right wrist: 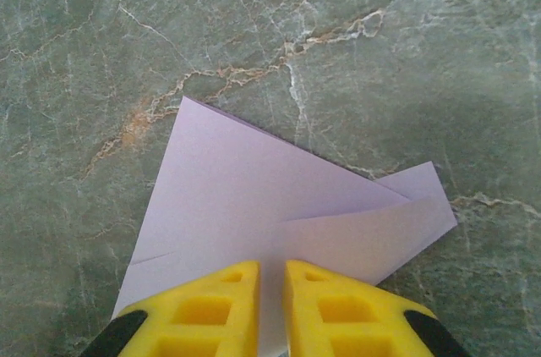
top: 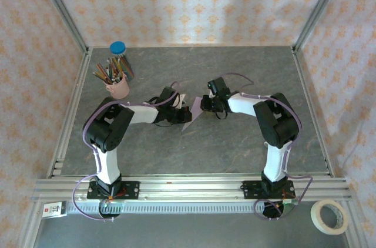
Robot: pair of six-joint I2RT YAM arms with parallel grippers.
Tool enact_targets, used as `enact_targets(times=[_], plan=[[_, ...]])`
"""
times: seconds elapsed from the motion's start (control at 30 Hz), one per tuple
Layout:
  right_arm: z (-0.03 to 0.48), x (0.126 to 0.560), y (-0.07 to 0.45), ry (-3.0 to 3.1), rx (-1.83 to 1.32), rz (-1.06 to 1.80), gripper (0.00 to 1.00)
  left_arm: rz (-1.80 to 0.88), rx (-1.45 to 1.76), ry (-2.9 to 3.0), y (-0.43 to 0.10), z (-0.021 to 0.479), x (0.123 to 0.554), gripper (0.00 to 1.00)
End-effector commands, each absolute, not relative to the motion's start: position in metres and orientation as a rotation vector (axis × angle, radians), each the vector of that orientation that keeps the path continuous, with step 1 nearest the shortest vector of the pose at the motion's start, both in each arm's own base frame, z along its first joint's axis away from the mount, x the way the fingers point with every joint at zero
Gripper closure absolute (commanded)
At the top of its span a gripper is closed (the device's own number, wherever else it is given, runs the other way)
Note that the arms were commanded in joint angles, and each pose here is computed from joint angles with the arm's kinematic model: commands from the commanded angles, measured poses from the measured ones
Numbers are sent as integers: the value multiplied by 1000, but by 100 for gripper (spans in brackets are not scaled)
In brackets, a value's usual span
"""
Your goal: Fold a paper plane with a square sheet of paper (pick it up from the middle)
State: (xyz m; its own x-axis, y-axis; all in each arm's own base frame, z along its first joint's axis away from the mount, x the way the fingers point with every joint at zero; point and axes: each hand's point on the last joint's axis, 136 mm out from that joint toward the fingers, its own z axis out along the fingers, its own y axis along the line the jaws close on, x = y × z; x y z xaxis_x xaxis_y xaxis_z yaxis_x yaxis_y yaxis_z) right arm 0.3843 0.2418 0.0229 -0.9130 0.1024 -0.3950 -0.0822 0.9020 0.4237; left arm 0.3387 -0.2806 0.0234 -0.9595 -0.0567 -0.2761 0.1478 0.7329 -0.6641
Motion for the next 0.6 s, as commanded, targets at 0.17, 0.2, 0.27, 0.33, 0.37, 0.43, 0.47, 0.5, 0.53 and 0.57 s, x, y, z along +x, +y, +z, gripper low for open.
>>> enact_targets(times=[0.17,0.2,0.27,0.33,0.37,0.43,0.47,0.5,0.53,0.57], plan=[[-11,367,223,2766,52,513,84,-1061,55,2593,-293,43,362,100],[-11,368,223,2763,54,515,84,-1068,61,2584,-295,46,364,100],[-11,368,224,2763,54,518,84,-1052,54,2613,-295,33,364,100],[-10,367,224,2762,52,520,84,-1034,46,2632,-295,28,364,100],[-10,368,224,2759,56,523,84,-1023,43,2641,-295,26,364,100],[-7,369,225,2749,55,530,84,-998,36,2665,-294,20,362,100],[-5,370,226,2741,53,536,84,-981,32,2677,-293,17,360,100],[-2,372,227,2731,52,542,84,-967,29,2688,-291,14,360,100],[2,374,229,2715,49,557,84,-953,26,2701,-289,11,358,100],[9,376,232,2695,41,577,84,-940,24,2710,-287,8,356,100]])
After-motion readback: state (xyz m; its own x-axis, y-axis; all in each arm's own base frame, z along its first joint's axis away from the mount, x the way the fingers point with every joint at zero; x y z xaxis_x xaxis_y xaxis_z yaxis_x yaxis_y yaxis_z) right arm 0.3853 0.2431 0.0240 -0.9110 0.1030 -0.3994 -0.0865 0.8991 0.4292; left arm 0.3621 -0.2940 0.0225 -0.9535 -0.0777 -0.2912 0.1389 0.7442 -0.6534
